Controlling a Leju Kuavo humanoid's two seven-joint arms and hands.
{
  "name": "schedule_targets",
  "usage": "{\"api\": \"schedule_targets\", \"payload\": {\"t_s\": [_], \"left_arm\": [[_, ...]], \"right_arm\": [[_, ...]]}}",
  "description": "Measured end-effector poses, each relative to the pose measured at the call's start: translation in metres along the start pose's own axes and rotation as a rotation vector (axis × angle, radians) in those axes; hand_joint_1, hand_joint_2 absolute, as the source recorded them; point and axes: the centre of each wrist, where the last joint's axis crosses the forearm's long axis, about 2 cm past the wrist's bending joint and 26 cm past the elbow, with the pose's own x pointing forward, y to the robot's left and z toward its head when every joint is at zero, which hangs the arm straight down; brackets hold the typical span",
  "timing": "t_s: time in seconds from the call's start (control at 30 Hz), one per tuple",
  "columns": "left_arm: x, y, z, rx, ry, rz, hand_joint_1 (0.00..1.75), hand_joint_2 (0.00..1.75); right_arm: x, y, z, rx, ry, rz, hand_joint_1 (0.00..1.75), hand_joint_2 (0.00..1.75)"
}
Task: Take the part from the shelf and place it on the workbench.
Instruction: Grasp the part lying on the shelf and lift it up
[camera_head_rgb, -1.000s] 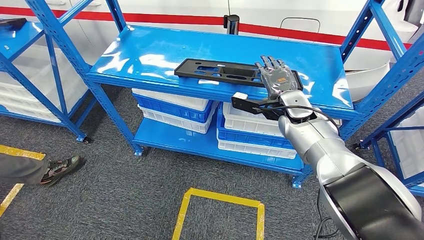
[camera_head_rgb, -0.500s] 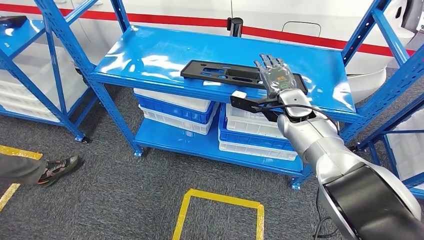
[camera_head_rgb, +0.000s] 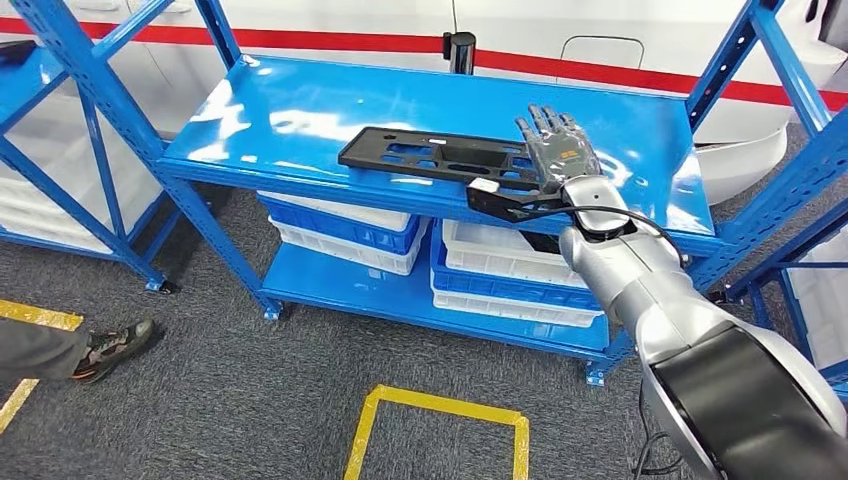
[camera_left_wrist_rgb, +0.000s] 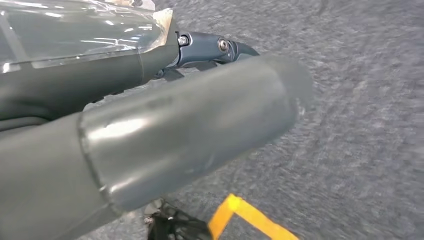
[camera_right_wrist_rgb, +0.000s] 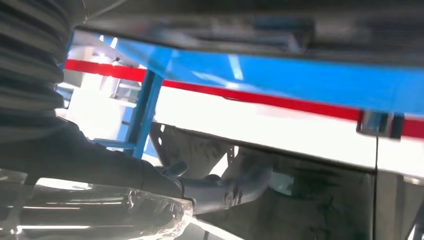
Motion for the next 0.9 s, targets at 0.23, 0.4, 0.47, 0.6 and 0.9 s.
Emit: {"api": "schedule_targets", "payload": {"t_s": [0.23, 0.4, 0.47, 0.6, 0.9], "left_arm": [[-0.002, 0.003, 0.000, 0.004, 0.003, -0.003, 0.00, 0.00], [0.000, 0.003, -0.001, 0.005, -0.005, -0.001, 0.00, 0.00], [0.000, 0.002, -0.001, -0.001, -0.018, 0.004, 0.00, 0.00], [0.000, 0.001, -0.001, -0.001, -0.051, 0.003, 0.00, 0.00], [-0.001, -0.001, 0.001, -0.003, -0.049, 0.001, 0.00, 0.00]], "right_arm": [[0.003, 0.002, 0.001, 0.005, -0.006, -0.003, 0.00, 1.75], [0.002, 0.000, 0.000, 0.000, -0.005, -0.004, 0.00, 1.75], [0.001, -0.001, 0.000, -0.002, -0.007, -0.007, 0.00, 1.75], [0.001, 0.008, 0.003, 0.016, -0.025, -0.012, 0.00, 1.75], [0.007, 0.017, 0.007, 0.044, -0.054, -0.014, 0.00, 1.75]]}}
